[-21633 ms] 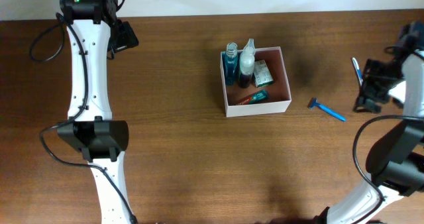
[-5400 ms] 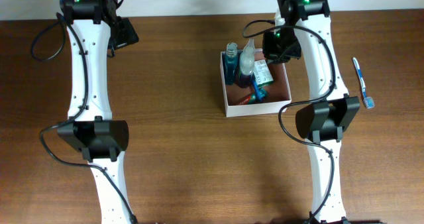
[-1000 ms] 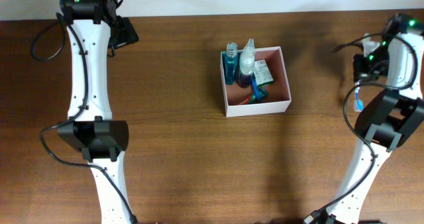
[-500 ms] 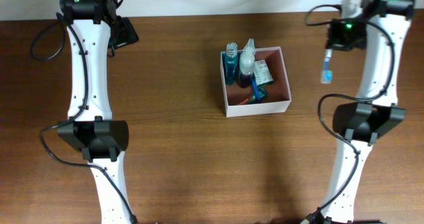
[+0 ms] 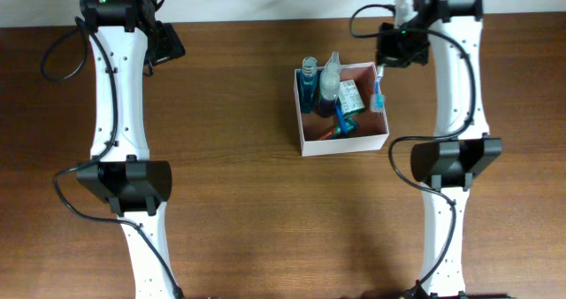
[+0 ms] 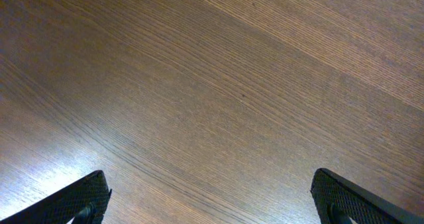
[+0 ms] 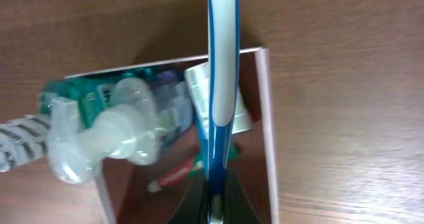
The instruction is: Pack container
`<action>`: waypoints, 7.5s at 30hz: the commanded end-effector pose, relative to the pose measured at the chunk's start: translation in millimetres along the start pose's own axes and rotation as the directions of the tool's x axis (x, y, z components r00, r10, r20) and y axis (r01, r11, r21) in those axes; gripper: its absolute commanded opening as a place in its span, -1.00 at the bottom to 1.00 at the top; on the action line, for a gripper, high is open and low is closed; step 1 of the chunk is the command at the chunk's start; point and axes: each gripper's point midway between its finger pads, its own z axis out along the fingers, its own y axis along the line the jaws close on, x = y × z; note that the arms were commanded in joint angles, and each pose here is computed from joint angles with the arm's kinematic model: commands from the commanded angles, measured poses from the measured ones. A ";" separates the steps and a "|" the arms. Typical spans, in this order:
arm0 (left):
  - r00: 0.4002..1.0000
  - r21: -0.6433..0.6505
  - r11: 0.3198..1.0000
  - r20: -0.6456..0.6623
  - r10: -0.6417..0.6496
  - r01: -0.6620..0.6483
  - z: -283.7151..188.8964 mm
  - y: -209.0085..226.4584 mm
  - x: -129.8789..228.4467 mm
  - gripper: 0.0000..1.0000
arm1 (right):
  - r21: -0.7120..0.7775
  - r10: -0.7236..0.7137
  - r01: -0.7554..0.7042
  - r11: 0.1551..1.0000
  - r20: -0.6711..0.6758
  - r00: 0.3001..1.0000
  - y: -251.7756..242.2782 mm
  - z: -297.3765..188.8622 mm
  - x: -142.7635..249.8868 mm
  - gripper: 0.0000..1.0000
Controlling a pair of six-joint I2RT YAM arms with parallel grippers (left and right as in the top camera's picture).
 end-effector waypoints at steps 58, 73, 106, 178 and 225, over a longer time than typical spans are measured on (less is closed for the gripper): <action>1.000 0.001 1.000 -0.006 -0.008 0.008 2.8 -0.8 0.6 0.99 | -0.009 0.307 -0.332 0.943 0.411 0.859 -94.0 -215.8 21.9 0.98; 1.000 0.001 1.000 -0.006 -0.008 0.008 2.8 -0.8 0.6 0.99 | 0.000 0.215 -0.238 0.971 0.434 0.875 -57.0 -267.7 106.5 0.98; 1.000 0.001 1.000 -0.006 -0.008 0.008 2.8 -0.8 0.6 0.99 | 0.267 -0.127 -0.159 0.951 0.800 0.586 -33.4 -387.5 241.8 0.98; 1.000 0.001 1.000 -0.006 -0.008 0.008 2.8 -0.8 0.6 0.99 | 0.340 -0.373 0.178 0.923 0.904 0.208 -71.6 -65.6 241.4 0.98; 1.000 -0.012 1.000 -0.023 -0.002 0.001 2.7 1.9 4.9 0.99 | 0.338 -0.376 0.181 0.923 0.892 0.250 -74.9 -55.6 244.0 0.98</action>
